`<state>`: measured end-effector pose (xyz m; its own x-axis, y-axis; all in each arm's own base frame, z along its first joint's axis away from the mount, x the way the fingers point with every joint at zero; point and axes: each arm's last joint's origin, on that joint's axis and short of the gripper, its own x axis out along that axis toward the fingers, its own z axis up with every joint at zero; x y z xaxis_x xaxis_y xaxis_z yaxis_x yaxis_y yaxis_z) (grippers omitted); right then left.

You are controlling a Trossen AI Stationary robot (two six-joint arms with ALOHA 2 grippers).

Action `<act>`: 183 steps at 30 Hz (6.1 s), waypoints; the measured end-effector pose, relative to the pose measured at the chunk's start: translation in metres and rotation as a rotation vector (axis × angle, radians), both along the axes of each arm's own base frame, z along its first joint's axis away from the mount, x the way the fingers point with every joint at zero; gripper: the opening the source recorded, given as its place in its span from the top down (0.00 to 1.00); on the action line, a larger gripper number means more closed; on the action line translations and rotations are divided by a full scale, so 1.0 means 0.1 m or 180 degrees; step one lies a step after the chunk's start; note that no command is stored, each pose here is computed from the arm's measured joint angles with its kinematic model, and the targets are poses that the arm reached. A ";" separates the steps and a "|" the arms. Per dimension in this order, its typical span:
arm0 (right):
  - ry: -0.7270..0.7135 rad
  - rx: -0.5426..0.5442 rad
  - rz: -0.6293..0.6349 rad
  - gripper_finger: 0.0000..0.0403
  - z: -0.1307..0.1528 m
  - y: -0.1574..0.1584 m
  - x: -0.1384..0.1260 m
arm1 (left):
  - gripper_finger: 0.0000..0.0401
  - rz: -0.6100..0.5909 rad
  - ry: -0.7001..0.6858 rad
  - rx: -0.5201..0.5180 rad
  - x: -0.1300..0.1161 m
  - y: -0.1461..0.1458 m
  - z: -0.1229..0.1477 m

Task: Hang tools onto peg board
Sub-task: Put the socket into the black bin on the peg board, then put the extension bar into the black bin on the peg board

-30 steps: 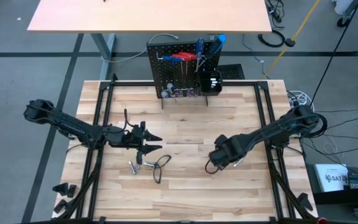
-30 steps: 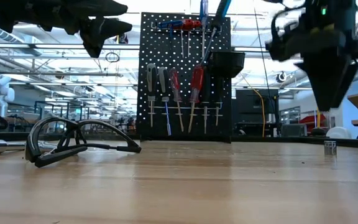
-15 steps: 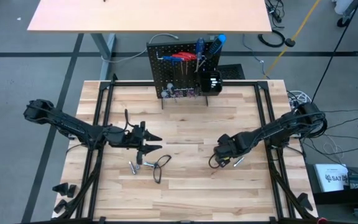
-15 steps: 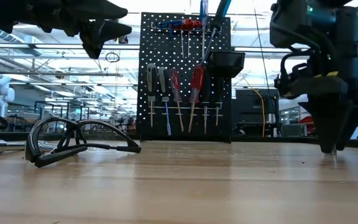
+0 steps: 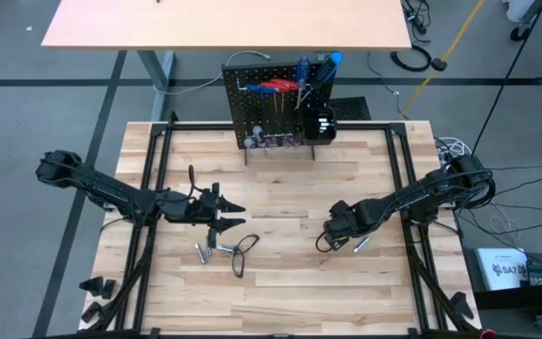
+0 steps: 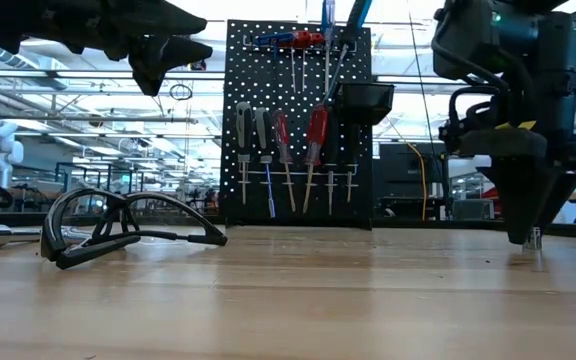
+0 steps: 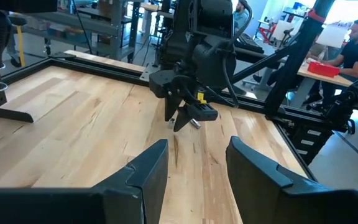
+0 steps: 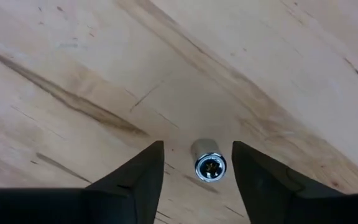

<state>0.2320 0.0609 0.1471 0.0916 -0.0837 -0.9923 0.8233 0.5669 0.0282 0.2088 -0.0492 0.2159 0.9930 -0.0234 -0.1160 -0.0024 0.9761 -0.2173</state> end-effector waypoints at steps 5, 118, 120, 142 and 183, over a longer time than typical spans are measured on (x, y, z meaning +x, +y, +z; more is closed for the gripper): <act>0.0006 -0.0035 -0.0100 0.59 -0.05 -0.01 -0.04 | 0.59 0.0000 0.0000 0.0000 0.00 0.00 0.00; -0.0752 -0.0933 0.0264 0.44 1.48 0.36 0.33 | 0.59 -0.0154 -0.0031 -0.0129 0.00 -0.02 0.01; -0.0743 -0.0803 0.0180 0.44 1.37 0.45 0.29 | 0.59 -0.0153 -0.0032 -0.0132 0.00 -0.02 0.01; -0.0976 -0.0622 0.0750 0.44 0.93 0.76 0.21 | 0.59 -0.0138 0.0039 -0.0127 -0.01 -0.24 0.14; -0.1368 -0.0270 0.0844 0.44 0.93 1.36 -0.14 | 0.59 0.0371 0.0144 -0.0500 1.17 -1.70 0.06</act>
